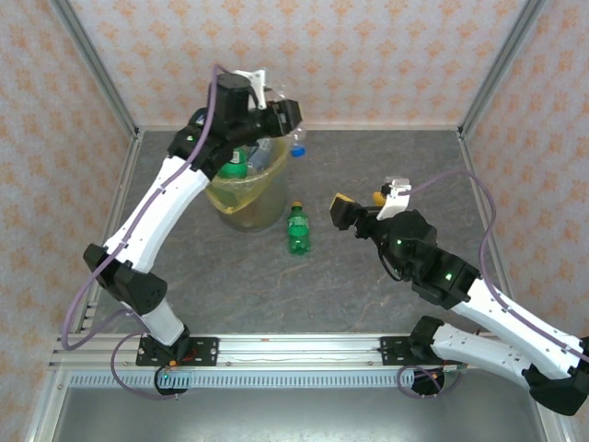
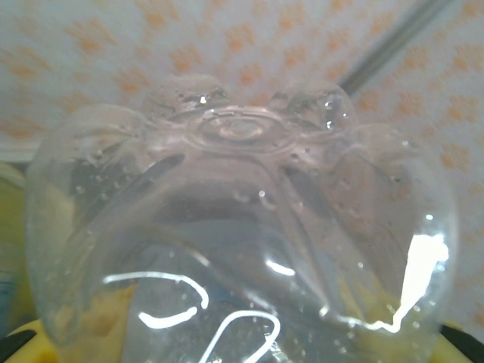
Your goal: Put the plastic bottles in the bin
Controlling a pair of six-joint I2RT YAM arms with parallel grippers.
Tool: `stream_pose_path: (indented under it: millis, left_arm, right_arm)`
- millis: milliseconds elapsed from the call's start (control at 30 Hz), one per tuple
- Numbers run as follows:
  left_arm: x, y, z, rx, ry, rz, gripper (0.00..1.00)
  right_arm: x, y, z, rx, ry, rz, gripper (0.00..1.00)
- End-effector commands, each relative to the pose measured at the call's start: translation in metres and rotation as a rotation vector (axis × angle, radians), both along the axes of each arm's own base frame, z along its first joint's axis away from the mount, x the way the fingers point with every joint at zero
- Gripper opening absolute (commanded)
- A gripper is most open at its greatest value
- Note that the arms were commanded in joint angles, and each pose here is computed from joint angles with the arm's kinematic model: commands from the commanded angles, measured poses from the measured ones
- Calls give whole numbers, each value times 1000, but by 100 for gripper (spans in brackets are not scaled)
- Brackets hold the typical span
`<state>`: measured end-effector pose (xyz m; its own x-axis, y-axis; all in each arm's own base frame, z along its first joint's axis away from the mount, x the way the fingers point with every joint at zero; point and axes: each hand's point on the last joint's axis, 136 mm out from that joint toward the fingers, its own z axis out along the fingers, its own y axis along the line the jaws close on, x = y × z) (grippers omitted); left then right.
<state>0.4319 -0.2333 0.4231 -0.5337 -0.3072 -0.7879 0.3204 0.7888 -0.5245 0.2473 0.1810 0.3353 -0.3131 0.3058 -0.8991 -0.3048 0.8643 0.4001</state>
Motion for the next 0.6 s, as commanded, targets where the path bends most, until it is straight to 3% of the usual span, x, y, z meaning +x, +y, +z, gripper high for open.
stream_pose_path:
  millis: [0, 367, 567]
  left_arm:
    - [-1, 39, 23, 104, -101, 133, 46]
    - [29, 104, 11, 416, -268, 466, 46]
    - [49, 108, 2, 464, -330, 510, 45]
  right_arm:
    - [-1, -4, 11, 10, -12, -15, 100]
    - [0, 5, 18, 31, -5, 14, 100]
    - [2, 10, 23, 33, 0, 22, 100]
